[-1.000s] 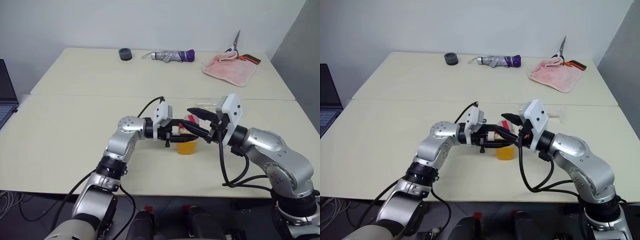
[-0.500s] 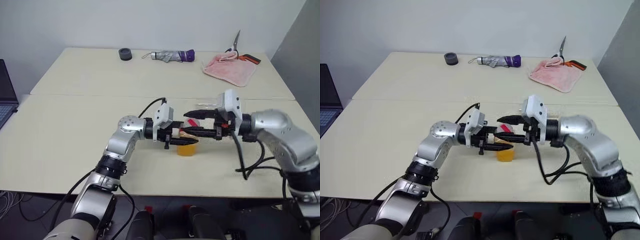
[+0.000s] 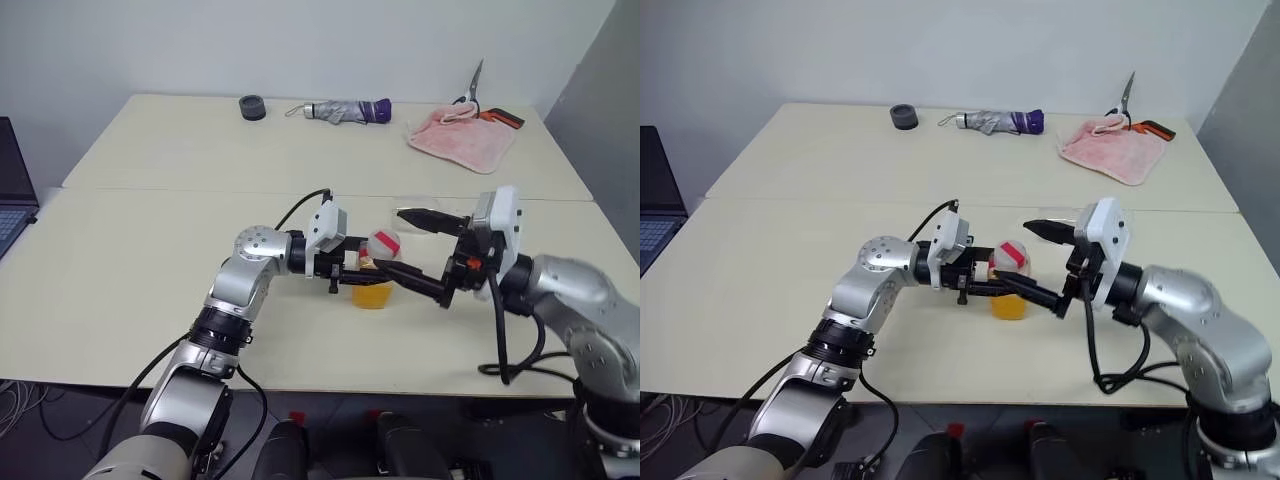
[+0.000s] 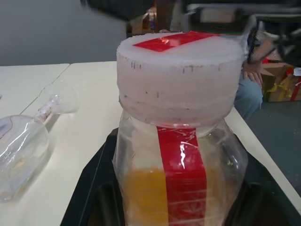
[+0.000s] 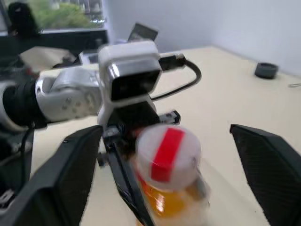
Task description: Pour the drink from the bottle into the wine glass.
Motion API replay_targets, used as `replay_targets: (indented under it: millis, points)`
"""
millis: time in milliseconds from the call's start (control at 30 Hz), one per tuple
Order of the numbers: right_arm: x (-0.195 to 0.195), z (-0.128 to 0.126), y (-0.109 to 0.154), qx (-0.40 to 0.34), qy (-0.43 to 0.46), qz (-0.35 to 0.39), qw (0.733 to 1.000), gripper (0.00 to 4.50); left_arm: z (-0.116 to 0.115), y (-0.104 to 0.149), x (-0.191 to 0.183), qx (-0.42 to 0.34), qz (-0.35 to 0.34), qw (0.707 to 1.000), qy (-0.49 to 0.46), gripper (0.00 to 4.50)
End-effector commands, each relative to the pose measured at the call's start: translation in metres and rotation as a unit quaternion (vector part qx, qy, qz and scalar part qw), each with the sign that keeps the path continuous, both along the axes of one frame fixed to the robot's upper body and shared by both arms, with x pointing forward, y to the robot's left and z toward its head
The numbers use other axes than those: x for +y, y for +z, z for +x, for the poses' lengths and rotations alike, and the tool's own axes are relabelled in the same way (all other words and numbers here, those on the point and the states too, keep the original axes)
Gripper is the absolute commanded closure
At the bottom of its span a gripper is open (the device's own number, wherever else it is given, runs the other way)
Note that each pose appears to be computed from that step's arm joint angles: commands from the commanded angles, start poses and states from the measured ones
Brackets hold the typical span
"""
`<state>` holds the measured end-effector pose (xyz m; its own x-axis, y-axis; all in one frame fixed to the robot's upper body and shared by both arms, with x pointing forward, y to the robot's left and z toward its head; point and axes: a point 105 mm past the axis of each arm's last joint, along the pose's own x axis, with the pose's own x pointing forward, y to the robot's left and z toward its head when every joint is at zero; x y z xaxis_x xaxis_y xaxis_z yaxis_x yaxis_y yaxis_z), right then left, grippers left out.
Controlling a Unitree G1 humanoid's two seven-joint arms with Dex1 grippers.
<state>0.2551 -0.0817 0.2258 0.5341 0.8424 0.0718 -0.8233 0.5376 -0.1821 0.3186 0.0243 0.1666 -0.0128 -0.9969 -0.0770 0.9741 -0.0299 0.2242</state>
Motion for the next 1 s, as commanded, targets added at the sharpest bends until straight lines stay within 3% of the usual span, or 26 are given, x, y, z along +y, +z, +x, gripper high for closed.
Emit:
replay_targets:
  millis: [33,367,667,933,1000]
  points:
    - [0.001,0.007,0.003,-0.029,-0.122,0.004,0.992,0.00,0.004,0.017,-0.007,-0.031,-0.016,0.999,-0.003,2.57]
    - [0.007,0.016,-0.004,-0.025,-0.247,0.039,0.968,0.00,0.013,0.017,-0.019,-0.033,-0.012,0.999,-0.019,2.57]
    - [0.015,0.018,-0.004,-0.018,-0.273,0.066,0.960,0.00,0.018,0.016,-0.026,-0.035,-0.007,0.999,-0.030,2.57]
    - [0.019,0.017,-0.007,-0.013,-0.255,0.063,0.965,2.62,0.020,0.017,-0.027,-0.040,-0.012,0.999,-0.027,2.57]
    - [0.021,0.017,-0.009,-0.009,-0.242,0.061,0.968,2.62,0.020,0.019,-0.026,-0.042,-0.015,0.999,-0.025,2.57]
